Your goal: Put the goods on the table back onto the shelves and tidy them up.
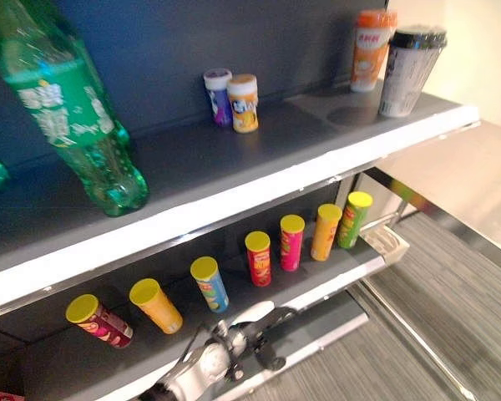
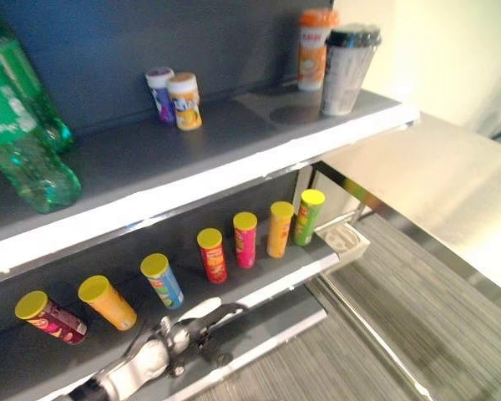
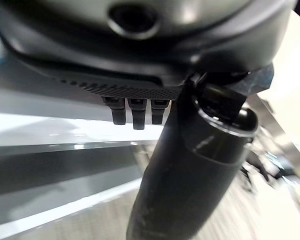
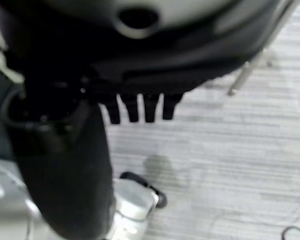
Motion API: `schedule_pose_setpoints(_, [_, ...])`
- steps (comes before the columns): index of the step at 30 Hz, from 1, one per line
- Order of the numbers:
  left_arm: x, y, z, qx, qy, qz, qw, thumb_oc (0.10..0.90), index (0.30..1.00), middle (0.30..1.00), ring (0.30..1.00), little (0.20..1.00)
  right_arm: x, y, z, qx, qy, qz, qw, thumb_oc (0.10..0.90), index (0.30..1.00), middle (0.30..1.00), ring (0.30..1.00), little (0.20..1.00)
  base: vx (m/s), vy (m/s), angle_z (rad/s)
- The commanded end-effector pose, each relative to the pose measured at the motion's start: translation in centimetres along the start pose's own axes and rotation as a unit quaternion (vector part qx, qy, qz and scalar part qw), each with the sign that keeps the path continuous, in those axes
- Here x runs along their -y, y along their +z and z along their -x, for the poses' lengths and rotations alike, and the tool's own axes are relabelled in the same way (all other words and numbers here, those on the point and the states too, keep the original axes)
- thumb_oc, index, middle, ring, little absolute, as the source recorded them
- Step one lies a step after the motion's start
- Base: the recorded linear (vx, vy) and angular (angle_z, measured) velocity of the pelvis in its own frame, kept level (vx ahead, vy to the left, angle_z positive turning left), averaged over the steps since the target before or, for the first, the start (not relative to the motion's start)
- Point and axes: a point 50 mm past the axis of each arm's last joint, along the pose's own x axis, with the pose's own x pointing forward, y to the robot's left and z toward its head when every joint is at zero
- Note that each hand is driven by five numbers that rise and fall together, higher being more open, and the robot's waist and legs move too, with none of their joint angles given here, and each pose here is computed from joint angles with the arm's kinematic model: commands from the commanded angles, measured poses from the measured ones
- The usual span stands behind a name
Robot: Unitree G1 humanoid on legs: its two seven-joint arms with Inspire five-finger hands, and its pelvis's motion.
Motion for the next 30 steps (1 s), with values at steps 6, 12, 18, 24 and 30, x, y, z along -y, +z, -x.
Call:
schedule_pose_setpoints(6, [-3.7,-4.1,2.0,-0.066,0.095,0.017,0.993,0.8,0.9,0.9,0.9,0.9,0.7,-1.2,-0.2,-0.044,0.011,0.023,0.999,0.8,0.9,0.9,0.9,0.9,-0.02,0.04,-0.04])
schedule_pose_setpoints(12, [-0.1,-10.4,4.2,-0.232,0.108,0.078,0.964,0.8,0.9,0.9,0.9,0.9,0.8,-0.8,-0.3,-0.045,0.01,0.028,0.999,0.8,0.9,0.9,0.9,0.9,-0.02,0.028,0.03])
schedule_pose_setpoints(18, [5.6,-13.9,7.0,-0.39,0.103,0.197,0.893,0.8,0.9,0.9,0.9,0.9,0.0,-0.5,-0.2,-0.044,0.023,0.038,0.998,0.8,0.9,0.9,0.9,0.9,-0.01,0.022,0.02])
schedule_pose_setpoints(24, [6.1,-14.4,7.6,-0.418,0.134,0.285,0.852,0.8,0.9,0.9,0.9,0.9,0.4,0.0,-0.5,-0.026,0.037,0.082,0.996,0.8,0.9,0.9,0.9,0.9,-0.03,0.017,0.0])
schedule_pose_setpoints(30, [4.5,-13.2,5.5,-0.383,0.118,0.25,0.882,0.8,0.9,0.9,0.9,0.9,0.6,3.3,-1.3,0.015,0.044,0.083,0.995,0.8,0.9,0.9,0.9,0.9,-0.11,0.236,-0.83])
